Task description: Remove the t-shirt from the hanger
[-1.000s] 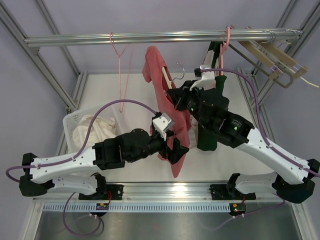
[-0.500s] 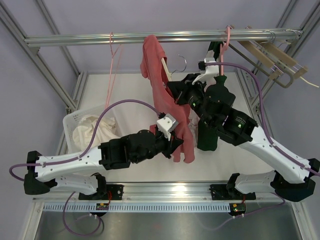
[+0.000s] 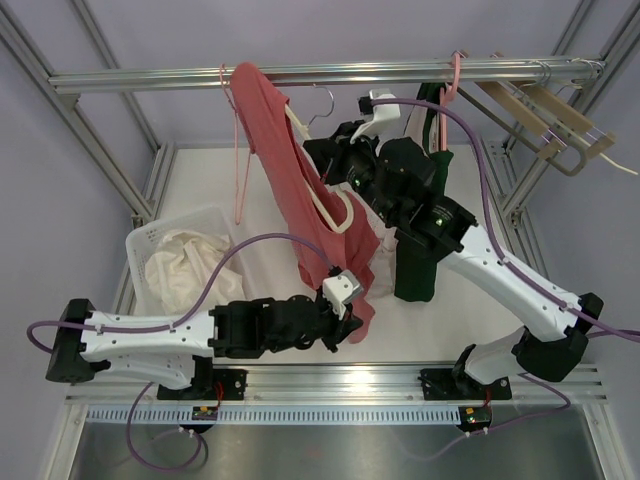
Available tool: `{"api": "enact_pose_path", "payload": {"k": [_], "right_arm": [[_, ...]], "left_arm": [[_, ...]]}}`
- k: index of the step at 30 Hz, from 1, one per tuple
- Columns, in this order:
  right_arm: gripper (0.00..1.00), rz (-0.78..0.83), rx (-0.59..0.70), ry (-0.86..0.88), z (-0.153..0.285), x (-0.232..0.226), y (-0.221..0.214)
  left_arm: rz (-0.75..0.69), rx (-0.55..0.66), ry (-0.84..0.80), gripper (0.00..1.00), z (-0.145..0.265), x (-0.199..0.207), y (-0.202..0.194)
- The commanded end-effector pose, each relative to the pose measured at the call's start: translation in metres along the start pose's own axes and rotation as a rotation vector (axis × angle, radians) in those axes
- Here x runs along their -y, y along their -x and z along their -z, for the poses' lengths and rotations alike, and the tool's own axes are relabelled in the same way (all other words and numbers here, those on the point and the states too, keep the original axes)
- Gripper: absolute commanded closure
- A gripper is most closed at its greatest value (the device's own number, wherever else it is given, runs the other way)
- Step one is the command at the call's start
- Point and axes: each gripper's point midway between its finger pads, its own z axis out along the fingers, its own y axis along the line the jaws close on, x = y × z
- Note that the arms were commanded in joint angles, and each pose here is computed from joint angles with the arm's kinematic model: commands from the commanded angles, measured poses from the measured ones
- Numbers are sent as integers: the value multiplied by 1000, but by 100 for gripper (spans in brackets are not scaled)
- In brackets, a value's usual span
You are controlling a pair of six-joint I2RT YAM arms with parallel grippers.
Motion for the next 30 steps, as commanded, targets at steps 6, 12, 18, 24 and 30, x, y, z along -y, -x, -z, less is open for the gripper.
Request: {"api": "enact_pose_path", "payload": {"k": [6, 12, 18, 24, 30], "right_arm": [[100, -215, 405, 62, 35, 18, 149], [100, -187, 341, 79, 109, 36, 120], [100, -119, 263, 108, 153, 41, 107], [100, -82, 156, 260, 187, 17, 99], [100, -81, 111, 454, 228, -16, 105]], "left_arm": [[7, -74, -55, 100, -13, 17, -30], [-52, 44, 54, 100, 23, -5, 24], [-55, 294, 236, 100, 83, -43, 100], [-139, 478, 365, 100, 122, -61, 168], [-196, 643, 380, 91, 154, -65, 230]]}}
